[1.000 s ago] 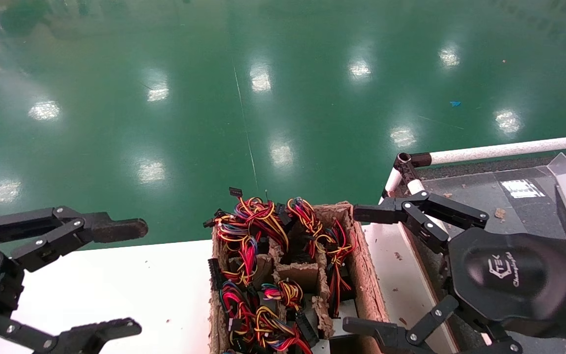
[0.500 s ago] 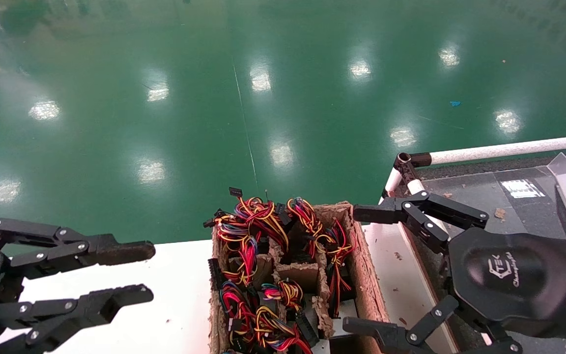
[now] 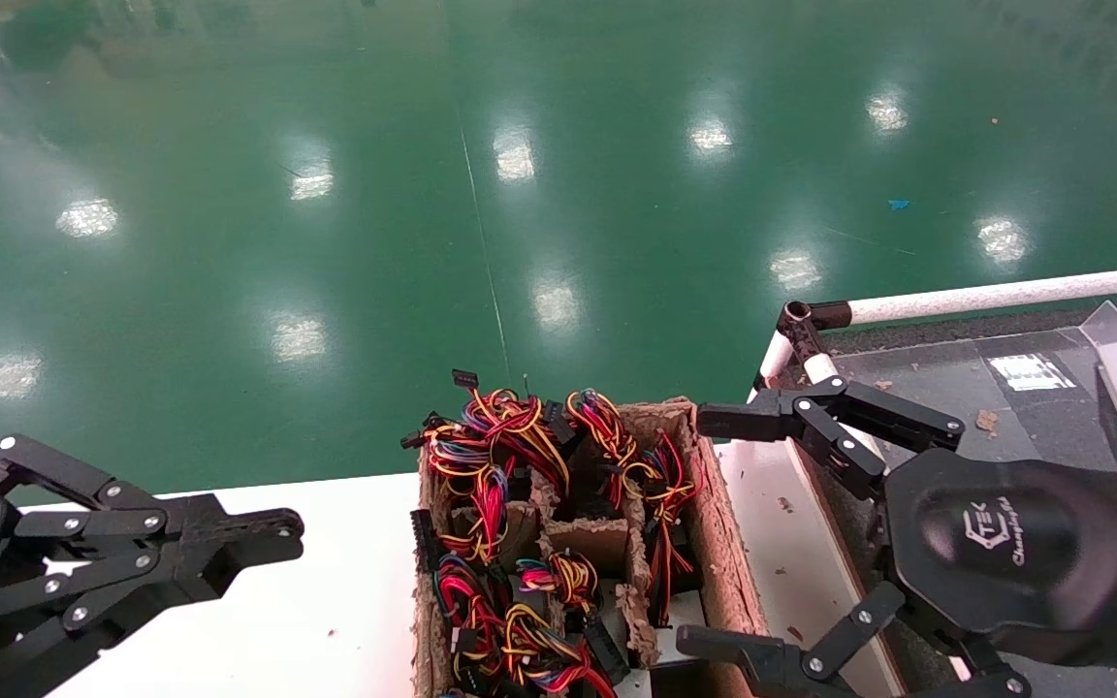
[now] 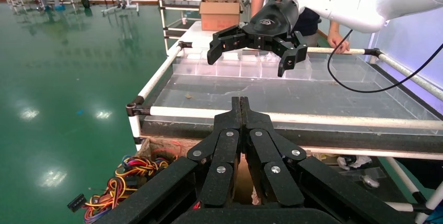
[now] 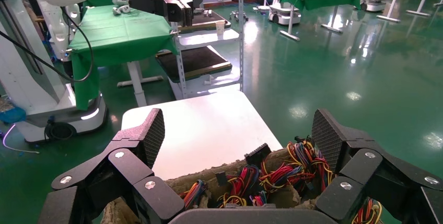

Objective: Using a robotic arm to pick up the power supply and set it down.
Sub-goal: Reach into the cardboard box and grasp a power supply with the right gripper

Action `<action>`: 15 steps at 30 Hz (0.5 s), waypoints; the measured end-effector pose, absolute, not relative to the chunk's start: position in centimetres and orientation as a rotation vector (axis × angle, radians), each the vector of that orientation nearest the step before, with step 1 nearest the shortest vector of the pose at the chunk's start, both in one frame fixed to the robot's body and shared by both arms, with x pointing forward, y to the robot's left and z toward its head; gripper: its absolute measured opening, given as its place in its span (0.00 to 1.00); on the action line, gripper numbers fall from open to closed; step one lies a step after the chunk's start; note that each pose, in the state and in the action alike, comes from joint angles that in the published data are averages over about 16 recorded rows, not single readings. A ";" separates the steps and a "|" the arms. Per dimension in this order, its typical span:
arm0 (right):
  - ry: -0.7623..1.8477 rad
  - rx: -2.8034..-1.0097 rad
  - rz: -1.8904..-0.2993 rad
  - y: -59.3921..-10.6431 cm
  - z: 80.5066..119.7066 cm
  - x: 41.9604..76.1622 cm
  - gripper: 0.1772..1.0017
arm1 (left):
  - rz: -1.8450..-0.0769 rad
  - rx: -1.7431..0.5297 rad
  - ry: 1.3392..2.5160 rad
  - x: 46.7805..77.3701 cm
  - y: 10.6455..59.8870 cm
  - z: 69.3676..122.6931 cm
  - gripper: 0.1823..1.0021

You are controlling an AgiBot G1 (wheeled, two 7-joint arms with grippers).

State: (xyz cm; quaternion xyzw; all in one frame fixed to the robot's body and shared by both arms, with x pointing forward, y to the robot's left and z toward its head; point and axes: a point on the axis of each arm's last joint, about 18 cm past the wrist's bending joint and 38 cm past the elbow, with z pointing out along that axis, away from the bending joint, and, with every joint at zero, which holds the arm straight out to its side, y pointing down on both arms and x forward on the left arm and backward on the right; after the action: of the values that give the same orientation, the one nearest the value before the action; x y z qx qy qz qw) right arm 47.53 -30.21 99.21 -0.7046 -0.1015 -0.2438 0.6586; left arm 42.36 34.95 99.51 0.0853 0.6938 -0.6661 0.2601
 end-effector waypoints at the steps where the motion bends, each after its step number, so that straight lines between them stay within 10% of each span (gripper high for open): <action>1: -0.230 -1.595 -0.552 -30.2 99.2 47.5 1.00 | -1.804 0.231 1.879 42.4 35.0 99.5 0.06; 15: -0.226 -1.600 -0.561 -30.1 99.3 47.8 1.00 | -1.805 0.230 1.878 42.4 35.0 99.5 0.11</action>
State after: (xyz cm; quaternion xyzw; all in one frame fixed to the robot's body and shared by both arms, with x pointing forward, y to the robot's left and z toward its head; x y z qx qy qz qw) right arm 47.84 -30.14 99.29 -0.7060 -0.0999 -0.2474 0.6560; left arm 42.42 35.01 99.50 0.0850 0.6934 -0.6665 0.2603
